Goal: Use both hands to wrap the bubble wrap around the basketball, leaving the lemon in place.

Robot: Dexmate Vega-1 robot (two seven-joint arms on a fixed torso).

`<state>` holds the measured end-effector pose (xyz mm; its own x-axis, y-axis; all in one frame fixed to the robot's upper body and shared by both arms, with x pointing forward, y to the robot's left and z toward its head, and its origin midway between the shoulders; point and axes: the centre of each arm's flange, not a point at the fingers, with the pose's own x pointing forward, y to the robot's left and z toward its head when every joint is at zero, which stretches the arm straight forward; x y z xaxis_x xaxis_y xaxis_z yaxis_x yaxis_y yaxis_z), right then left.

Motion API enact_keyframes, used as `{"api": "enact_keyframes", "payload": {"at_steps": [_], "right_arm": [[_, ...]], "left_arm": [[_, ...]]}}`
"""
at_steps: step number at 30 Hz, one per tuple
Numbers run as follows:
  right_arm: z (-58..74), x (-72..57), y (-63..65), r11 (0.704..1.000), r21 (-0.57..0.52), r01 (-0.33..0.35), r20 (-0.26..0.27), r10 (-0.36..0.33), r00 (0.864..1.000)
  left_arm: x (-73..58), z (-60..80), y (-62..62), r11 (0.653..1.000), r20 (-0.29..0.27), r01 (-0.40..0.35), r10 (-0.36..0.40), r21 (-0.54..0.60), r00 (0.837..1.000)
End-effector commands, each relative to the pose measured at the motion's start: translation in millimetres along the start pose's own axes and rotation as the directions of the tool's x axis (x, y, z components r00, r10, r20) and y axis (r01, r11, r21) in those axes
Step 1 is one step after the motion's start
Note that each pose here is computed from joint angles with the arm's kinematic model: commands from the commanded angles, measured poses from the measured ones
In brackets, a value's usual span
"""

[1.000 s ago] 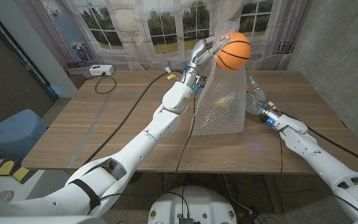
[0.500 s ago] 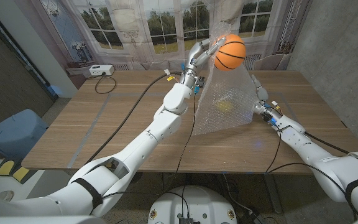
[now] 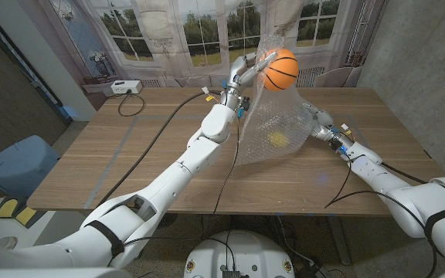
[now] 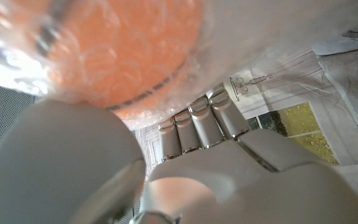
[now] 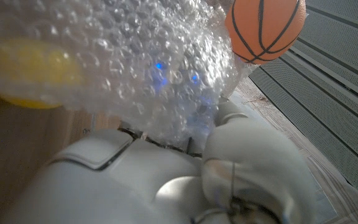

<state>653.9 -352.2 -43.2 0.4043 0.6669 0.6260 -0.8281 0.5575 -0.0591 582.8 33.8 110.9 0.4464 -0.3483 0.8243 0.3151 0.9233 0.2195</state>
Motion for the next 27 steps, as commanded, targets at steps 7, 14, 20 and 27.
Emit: {"api": "enact_keyframes", "payload": {"at_steps": [7,14,20,27], "right_arm": [[36.5,-2.4,20.1,0.948,-0.219,0.23,-0.153,-0.267,0.952],[46.9,8.4,36.7,0.931,-0.271,0.244,-0.225,-0.308,0.924],[55.1,23.9,58.4,0.928,-0.281,0.243,-0.244,-0.314,0.918],[66.5,42.7,77.4,0.903,-0.378,0.206,-0.296,-0.328,0.897]], "left_arm": [[-9.6,2.9,28.6,0.945,-0.153,0.003,0.05,0.327,0.987],[-10.8,1.3,34.7,0.92,-0.25,0.056,0.046,0.389,0.967],[-18.1,-2.4,42.7,0.899,-0.311,0.094,0.05,0.429,0.949],[-26.2,3.5,52.5,0.875,-0.32,0.096,0.071,0.475,0.945]]}}
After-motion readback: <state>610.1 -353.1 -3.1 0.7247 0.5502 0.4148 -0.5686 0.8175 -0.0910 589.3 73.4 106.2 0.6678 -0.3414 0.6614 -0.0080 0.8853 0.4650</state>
